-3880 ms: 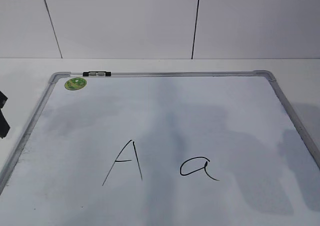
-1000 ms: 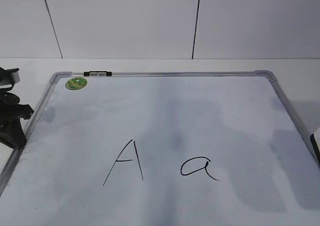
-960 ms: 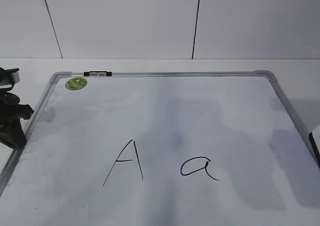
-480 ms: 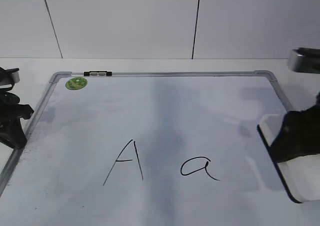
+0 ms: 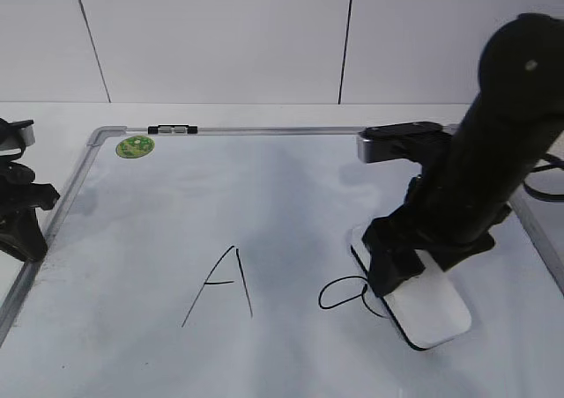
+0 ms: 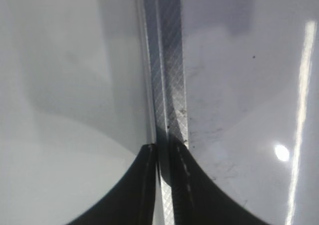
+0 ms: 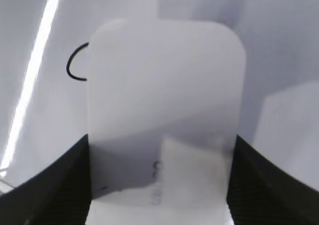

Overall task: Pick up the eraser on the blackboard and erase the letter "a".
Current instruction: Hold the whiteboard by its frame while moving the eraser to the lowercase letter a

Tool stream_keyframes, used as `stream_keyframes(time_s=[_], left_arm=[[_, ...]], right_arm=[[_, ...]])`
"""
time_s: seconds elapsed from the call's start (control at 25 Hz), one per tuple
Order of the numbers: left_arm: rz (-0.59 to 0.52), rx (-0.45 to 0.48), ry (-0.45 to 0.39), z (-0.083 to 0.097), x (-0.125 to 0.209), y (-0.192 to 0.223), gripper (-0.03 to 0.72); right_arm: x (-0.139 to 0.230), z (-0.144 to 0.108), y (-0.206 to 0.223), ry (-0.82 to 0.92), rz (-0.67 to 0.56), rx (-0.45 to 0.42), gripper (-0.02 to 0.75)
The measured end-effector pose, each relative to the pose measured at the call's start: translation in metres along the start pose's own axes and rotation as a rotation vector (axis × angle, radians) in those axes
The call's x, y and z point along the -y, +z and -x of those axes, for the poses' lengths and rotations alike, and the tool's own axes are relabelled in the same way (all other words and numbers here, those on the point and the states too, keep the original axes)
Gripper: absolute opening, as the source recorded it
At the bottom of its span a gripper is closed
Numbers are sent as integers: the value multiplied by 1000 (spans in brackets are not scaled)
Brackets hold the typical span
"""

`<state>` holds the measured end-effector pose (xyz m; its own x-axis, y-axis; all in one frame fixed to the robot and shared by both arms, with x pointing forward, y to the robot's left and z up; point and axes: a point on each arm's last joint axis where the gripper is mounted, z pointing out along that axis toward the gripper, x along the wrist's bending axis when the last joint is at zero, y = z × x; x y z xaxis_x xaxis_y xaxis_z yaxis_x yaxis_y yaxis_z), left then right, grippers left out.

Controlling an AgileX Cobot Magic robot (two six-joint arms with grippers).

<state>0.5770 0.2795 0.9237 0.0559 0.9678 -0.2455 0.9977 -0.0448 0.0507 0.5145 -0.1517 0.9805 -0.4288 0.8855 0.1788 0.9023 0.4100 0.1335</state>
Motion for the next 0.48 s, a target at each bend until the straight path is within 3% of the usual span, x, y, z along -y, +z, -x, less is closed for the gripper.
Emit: stream_keyframes(time_s=[0.48], left_arm=[[1, 3, -2, 0, 0, 0, 64]], right_arm=[[-32, 5, 35, -31, -24, 44, 563]])
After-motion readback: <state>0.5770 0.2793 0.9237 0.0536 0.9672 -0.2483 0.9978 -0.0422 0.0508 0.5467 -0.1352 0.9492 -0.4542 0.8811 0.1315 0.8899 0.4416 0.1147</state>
